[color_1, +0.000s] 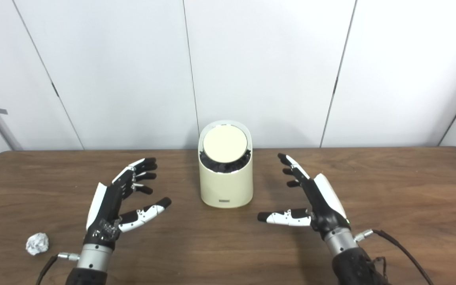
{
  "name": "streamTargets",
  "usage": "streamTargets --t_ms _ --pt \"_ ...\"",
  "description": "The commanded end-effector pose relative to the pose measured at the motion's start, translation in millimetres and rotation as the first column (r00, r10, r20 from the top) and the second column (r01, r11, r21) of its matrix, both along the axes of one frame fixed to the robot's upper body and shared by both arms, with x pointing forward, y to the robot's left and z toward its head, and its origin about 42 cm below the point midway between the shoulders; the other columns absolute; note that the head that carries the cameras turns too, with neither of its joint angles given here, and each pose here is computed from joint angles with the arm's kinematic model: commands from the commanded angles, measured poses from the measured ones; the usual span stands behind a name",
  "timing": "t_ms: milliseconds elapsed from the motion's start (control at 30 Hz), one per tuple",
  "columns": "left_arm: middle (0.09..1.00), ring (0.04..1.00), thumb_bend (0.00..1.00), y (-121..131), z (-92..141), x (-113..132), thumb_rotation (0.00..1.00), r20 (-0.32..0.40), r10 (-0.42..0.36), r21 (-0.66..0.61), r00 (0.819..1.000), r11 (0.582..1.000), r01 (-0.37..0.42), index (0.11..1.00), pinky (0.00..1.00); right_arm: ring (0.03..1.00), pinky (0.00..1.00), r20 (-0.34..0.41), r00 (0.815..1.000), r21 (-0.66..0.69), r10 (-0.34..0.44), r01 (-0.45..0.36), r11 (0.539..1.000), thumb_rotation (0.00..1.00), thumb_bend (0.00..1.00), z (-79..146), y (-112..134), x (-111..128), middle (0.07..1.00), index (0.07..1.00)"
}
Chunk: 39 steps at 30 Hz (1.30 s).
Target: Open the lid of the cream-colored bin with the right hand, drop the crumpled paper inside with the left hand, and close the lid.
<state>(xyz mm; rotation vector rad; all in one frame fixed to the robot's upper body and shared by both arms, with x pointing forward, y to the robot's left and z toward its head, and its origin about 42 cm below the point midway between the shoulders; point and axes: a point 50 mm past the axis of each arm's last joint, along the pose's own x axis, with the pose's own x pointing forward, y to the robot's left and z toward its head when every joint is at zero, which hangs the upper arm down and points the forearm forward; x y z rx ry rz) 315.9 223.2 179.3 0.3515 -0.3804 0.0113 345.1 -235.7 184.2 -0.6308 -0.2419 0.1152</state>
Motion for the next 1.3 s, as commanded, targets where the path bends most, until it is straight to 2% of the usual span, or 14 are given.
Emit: streamTargets --t_ms 0,233,467,600,767,900,1033,1267 --pt "0.789 0.726 0.71 -1.0 17.9 5.1 0.13 0.083 -0.005 0.003 0.997 1.000 0.005 0.807 0.57 0.867 0.75 0.092 0.996 0.009 0.017 -0.018 1.000 0.32 0.86 17.8 1.1 3.5 0.925 0.917" --pt "0.797 0.741 0.71 -1.9 17.3 4.6 0.10 0.075 -0.014 -0.017 0.997 1.000 0.015 0.812 0.59 0.860 0.75 0.094 0.995 -0.001 0.014 -0.014 1.000 0.30 0.86 19.3 0.8 3.4 0.919 0.915" --pt "0.802 0.741 0.71 -2.7 16.9 3.8 0.10 0.070 -0.018 -0.018 0.997 1.000 0.019 0.815 0.59 0.859 0.74 0.097 0.995 -0.001 0.013 -0.013 1.000 0.31 0.86 18.6 1.6 3.1 0.916 0.915" --pt "0.801 0.742 0.71 -2.2 16.3 4.3 0.10 0.071 -0.017 -0.020 0.997 1.000 0.018 0.813 0.59 0.857 0.73 0.127 0.992 0.003 -0.010 0.009 1.000 0.47 0.83 23.2 7.7 6.0 0.912 0.909" --pt "0.799 0.735 0.71 -2.6 16.2 4.3 0.11 0.074 -0.013 -0.008 0.997 1.000 0.014 0.812 0.59 0.868 0.77 0.163 0.986 -0.021 -0.040 0.044 0.999 0.58 0.83 39.1 16.4 16.5 0.915 0.926" --pt "0.802 0.742 0.71 -3.4 15.7 4.2 0.10 0.067 -0.016 -0.022 0.998 1.000 0.017 0.813 0.59 0.880 0.80 0.179 0.982 -0.034 -0.061 0.068 0.997 0.57 0.82 50.6 21.8 26.1 0.916 0.926" --pt "0.802 0.743 0.71 -3.7 14.6 4.4 0.09 0.068 -0.017 -0.023 0.998 1.000 0.018 0.815 0.60 0.884 0.77 0.179 0.980 -0.041 -0.087 0.095 0.995 0.56 0.84 58.9 26.8 35.4 0.916 0.927" --pt "0.801 0.742 0.71 -3.9 15.1 4.3 0.09 0.069 -0.018 -0.021 0.997 1.000 0.019 0.811 0.59 0.890 0.75 0.174 0.977 -0.019 -0.127 0.132 0.991 0.48 0.85 75.2 37.9 49.9 0.912 0.926"
